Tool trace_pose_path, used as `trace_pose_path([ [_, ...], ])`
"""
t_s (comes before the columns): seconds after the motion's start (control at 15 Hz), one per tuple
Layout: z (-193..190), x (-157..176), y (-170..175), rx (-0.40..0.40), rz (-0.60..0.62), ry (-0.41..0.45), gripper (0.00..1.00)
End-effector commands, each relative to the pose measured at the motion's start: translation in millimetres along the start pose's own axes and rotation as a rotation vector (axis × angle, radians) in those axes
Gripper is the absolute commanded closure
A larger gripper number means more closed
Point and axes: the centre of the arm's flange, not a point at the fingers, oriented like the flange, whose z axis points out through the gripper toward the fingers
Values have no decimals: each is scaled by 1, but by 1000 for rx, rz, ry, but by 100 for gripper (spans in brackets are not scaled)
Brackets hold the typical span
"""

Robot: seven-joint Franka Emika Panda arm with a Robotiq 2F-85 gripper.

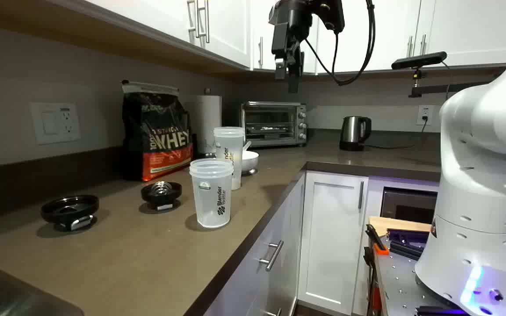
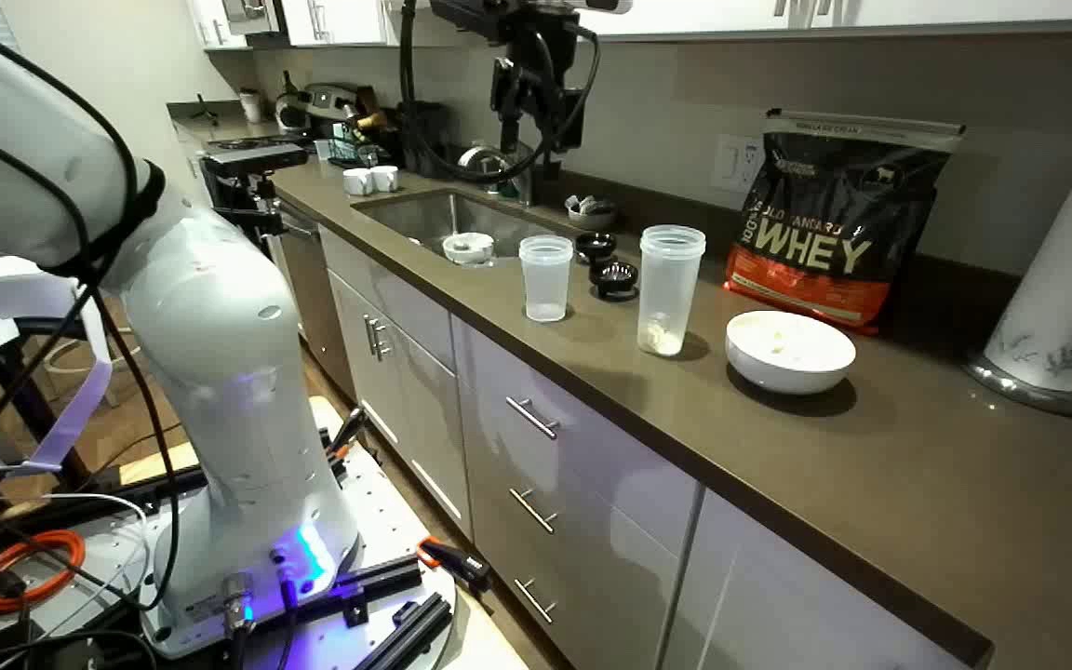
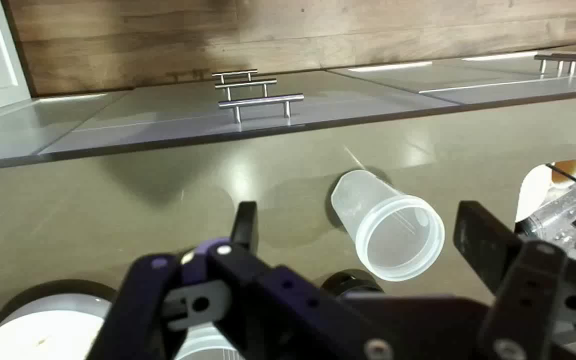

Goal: Move the small clear bottle to the right

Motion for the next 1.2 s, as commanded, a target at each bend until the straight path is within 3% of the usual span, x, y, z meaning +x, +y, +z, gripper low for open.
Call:
trace_pose_path([
  [0.0,0,0,0,0,0,0,0],
  [0.93,0,0,0,0,0,0,0],
  [1.13,7,21,-6,-12,-21,-4,0],
])
